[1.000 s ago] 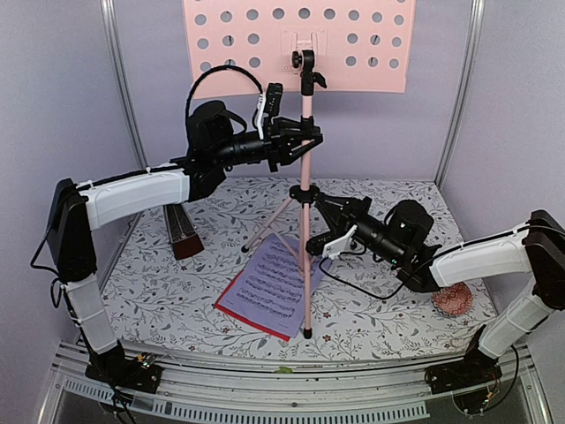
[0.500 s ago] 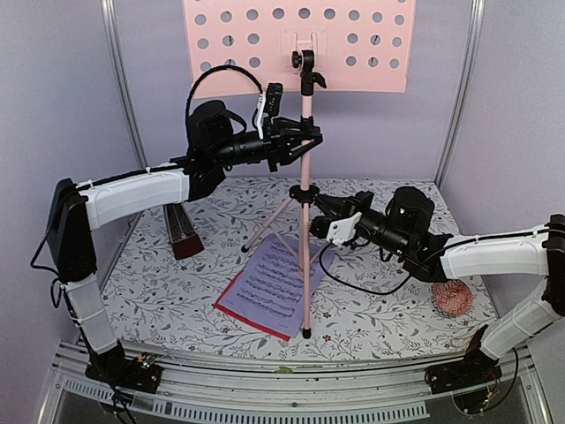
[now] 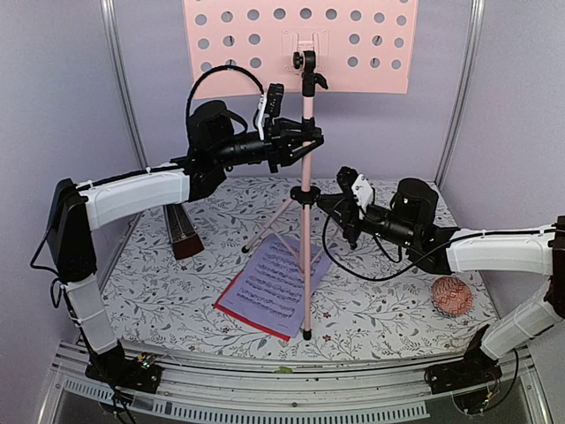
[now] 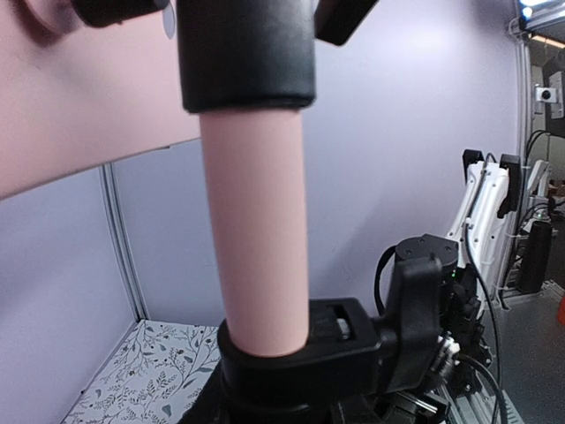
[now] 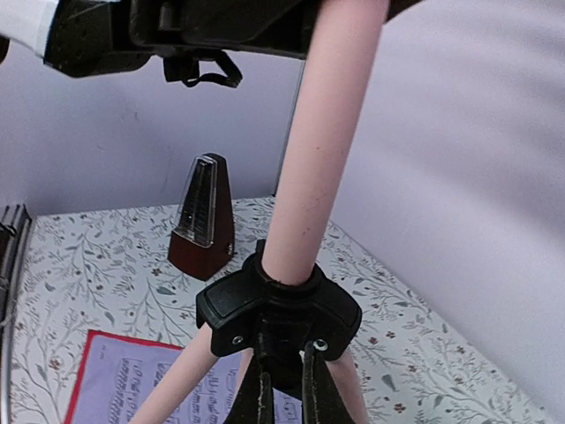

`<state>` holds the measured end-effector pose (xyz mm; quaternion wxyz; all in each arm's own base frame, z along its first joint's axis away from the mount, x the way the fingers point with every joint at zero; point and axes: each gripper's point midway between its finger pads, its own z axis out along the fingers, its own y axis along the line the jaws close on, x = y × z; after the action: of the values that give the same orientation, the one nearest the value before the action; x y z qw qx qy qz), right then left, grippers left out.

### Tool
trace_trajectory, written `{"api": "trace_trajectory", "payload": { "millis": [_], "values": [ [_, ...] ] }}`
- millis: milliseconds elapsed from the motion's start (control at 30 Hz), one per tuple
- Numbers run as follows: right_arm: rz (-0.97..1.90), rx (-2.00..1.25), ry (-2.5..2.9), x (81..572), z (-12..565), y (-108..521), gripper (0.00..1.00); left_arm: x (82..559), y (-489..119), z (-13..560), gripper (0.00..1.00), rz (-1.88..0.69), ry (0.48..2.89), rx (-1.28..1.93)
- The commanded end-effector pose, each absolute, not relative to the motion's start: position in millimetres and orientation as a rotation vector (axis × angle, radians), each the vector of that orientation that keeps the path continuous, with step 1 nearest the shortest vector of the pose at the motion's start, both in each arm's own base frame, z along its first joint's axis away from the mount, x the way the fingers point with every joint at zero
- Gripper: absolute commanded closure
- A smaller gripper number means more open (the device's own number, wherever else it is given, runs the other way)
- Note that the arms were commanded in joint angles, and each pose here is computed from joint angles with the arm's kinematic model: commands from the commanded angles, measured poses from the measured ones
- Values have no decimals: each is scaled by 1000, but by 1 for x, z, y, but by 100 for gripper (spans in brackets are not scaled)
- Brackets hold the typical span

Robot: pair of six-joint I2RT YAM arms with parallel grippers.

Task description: Set up the instrument practice props

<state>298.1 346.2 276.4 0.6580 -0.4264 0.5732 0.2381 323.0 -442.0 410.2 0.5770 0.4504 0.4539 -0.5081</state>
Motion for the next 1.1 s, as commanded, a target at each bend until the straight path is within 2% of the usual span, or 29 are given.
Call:
{"api": "trace_trajectory", "payload": {
  "millis": [0, 200, 500, 1067],
  "values": [
    [1041, -717, 1538, 285, 282, 353, 100, 323, -449, 405, 100, -1185, 1079, 1068],
    [1391, -468, 1730, 286, 281, 357, 100, 323, -449, 404, 100, -1180, 1084, 1069],
    [1904, -92, 1843, 272, 307, 364, 100, 323, -449, 403, 100, -1174, 1085, 1071],
    [2393, 601, 1760, 272, 312, 347, 100, 325, -450, 399, 100, -1174, 1086, 1071]
  ]
}}
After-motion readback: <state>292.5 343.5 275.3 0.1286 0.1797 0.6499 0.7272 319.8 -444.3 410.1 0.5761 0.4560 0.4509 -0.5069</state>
